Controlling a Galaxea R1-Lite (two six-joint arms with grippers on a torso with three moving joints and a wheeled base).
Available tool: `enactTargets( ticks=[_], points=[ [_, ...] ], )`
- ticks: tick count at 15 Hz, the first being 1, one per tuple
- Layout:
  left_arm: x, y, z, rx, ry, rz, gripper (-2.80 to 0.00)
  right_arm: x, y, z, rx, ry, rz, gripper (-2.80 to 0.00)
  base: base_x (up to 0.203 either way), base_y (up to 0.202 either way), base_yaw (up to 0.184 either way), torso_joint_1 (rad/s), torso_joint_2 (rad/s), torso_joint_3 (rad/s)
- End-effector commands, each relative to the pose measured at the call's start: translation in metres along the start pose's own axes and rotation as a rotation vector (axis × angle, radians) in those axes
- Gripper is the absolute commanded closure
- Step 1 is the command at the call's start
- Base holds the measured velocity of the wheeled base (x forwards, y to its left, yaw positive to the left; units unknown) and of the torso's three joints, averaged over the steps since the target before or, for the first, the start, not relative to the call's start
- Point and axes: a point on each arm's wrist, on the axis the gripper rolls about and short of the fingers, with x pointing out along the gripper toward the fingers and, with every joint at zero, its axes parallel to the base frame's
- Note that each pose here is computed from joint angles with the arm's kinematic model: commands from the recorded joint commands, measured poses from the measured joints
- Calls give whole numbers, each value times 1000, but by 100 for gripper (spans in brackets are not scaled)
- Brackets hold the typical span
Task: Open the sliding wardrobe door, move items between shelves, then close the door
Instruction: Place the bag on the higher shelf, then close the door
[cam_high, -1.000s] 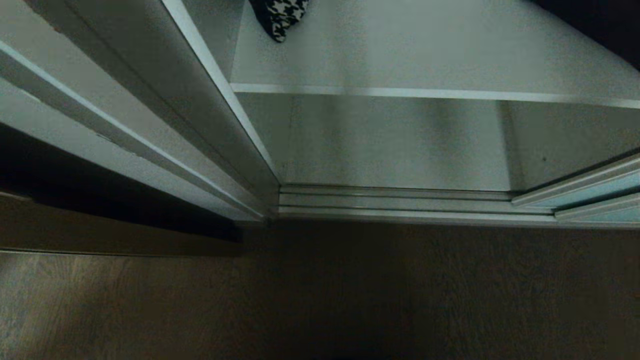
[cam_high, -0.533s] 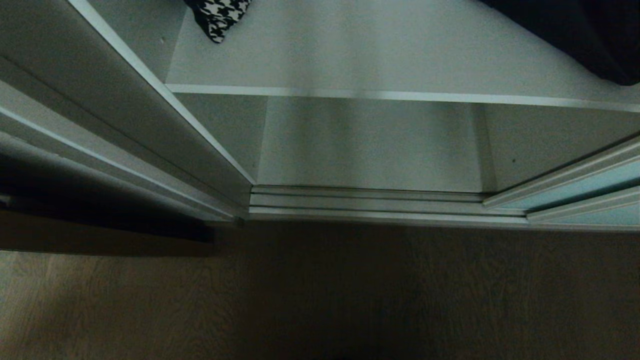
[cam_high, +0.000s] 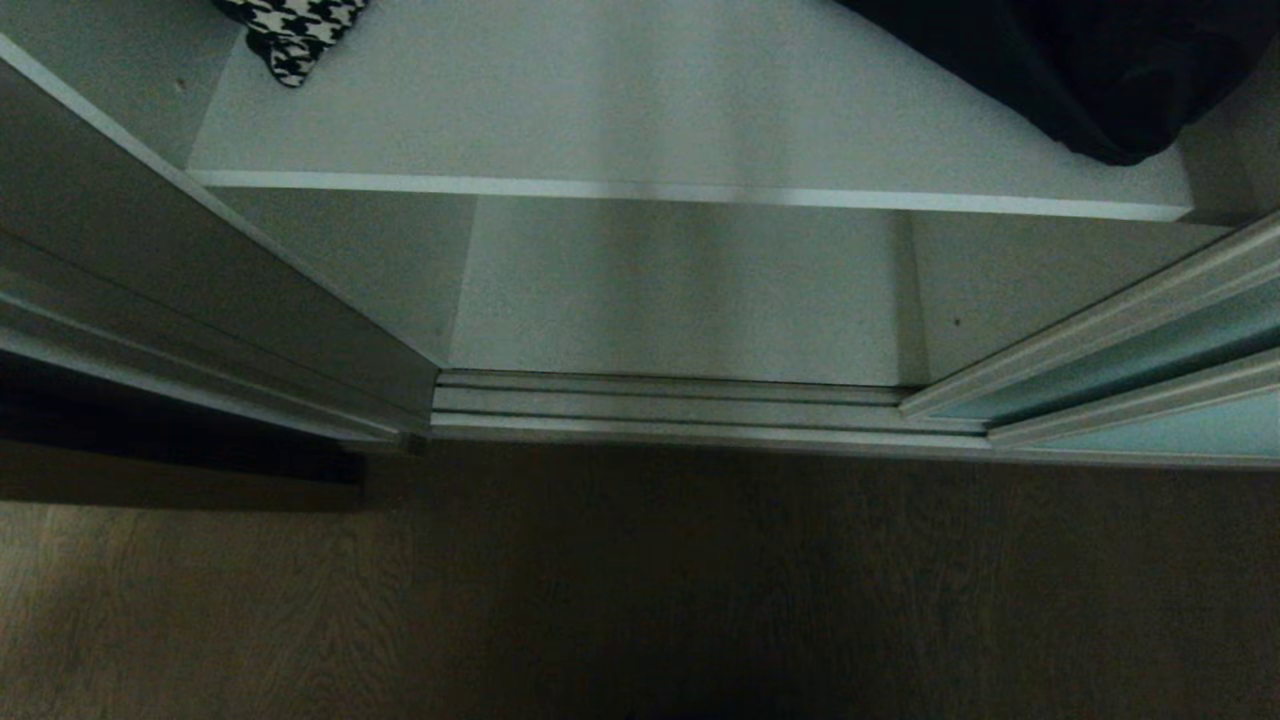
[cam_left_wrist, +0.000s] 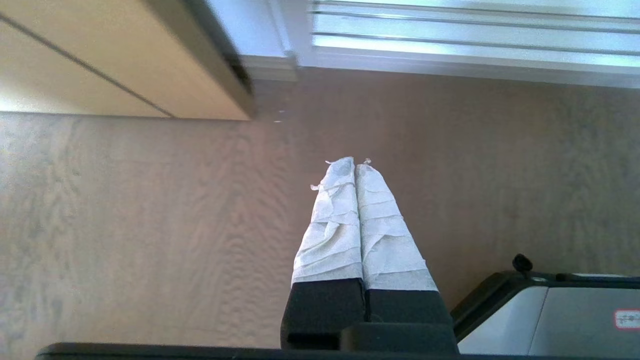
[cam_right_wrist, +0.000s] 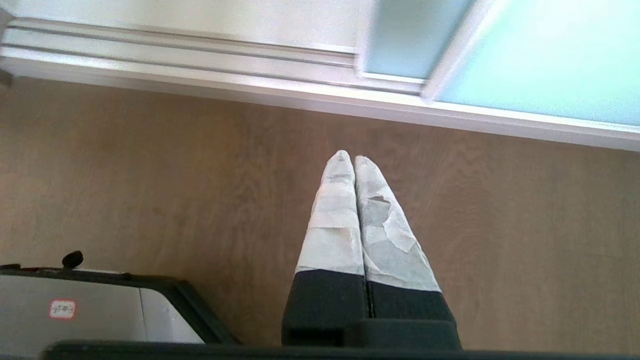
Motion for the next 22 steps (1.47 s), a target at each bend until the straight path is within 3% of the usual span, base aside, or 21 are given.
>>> enactTargets(
  ticks=[1,6,22],
  points=[
    [0,0,0,-1,1,1,0,0,0,0,0,-1,2,0,0,-152,1,6,2,3],
    [0,0,0,-1,1,1,0,0,0,0,58,-4,2,0,0,-19,-1,0,0,0],
    [0,0,0,-1,-1,1,0,0,0,-1,62,6,6,0,-17,0,0,1,0,0]
  ],
)
